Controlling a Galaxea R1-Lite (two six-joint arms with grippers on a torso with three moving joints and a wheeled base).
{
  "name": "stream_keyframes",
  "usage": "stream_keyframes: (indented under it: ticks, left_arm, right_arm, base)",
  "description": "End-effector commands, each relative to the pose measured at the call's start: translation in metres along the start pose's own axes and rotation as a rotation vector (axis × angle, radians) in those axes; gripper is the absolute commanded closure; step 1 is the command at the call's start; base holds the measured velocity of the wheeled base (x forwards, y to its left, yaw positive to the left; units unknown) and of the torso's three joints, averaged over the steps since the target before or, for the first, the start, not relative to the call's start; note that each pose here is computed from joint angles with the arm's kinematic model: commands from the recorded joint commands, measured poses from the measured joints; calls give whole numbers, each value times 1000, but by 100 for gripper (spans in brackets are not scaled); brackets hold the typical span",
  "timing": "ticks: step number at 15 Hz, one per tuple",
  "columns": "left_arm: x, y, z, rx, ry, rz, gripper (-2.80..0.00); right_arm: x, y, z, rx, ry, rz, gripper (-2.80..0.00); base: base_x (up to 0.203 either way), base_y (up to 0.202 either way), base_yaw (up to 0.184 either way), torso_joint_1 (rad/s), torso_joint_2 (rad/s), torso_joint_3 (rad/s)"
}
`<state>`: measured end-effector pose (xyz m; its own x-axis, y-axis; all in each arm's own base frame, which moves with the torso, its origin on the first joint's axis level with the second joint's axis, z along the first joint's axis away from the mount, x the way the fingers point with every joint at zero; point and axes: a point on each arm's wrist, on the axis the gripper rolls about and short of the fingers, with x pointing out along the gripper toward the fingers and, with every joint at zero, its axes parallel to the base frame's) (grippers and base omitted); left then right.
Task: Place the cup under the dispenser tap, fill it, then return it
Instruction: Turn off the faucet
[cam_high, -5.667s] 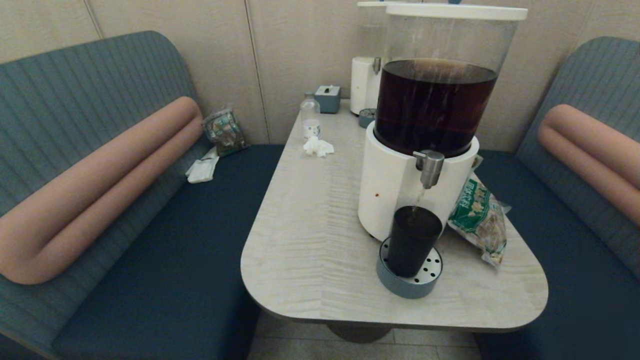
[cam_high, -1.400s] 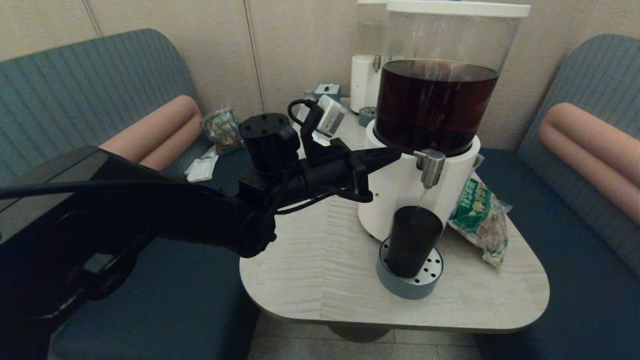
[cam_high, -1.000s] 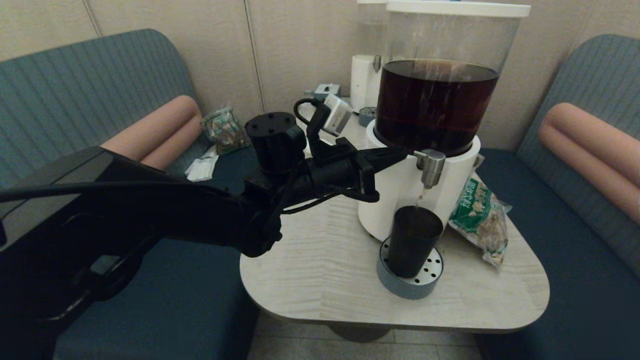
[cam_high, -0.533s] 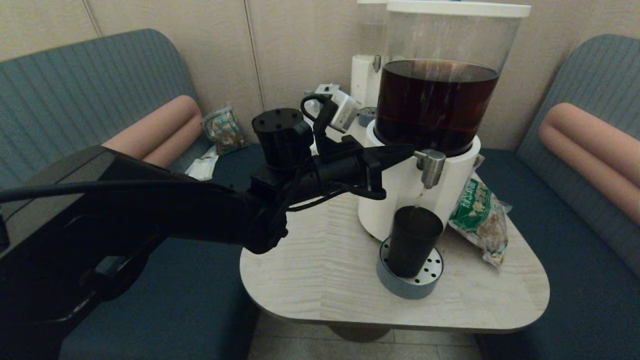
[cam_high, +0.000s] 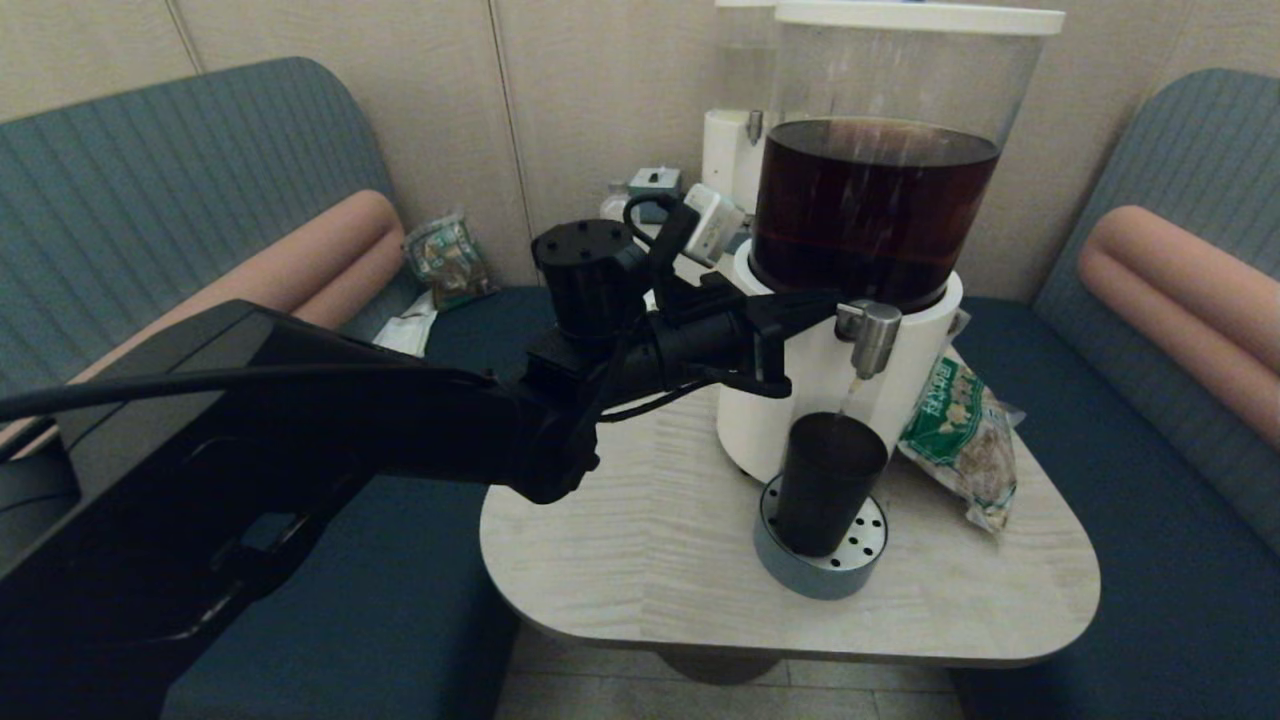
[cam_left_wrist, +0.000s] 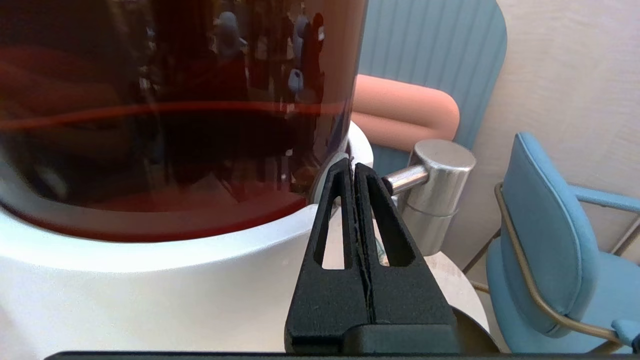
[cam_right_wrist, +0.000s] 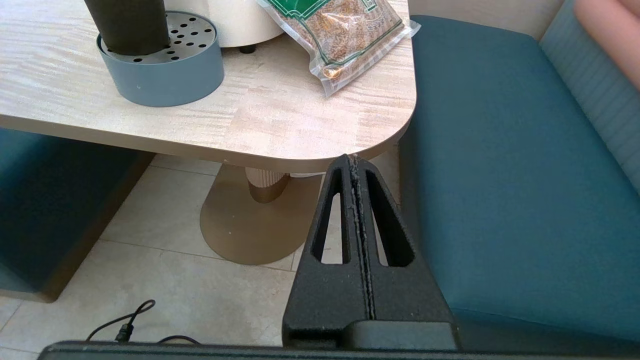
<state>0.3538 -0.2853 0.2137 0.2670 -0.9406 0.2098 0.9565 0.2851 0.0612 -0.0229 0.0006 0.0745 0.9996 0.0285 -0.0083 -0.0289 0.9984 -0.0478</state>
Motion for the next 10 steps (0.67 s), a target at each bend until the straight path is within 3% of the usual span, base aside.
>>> stream_keyframes:
  ticks: [1,7,10]
  left_arm:
    - [4,-2,-3,1,-3,-14,0]
    - [7,-1,-1,10,-13,-3,0]
    - [0,-4,15,22,-29,8,0]
  right_arm:
    - [0,0,0,-1,1,1,0]
    - [0,0,0,-1,1,1,0]
    - [0,0,0,-1,1,1,0]
  base:
    - [0,0,0,0,0,0]
    - [0,0,0,0,0,0]
    - [0,0,0,0,0,0]
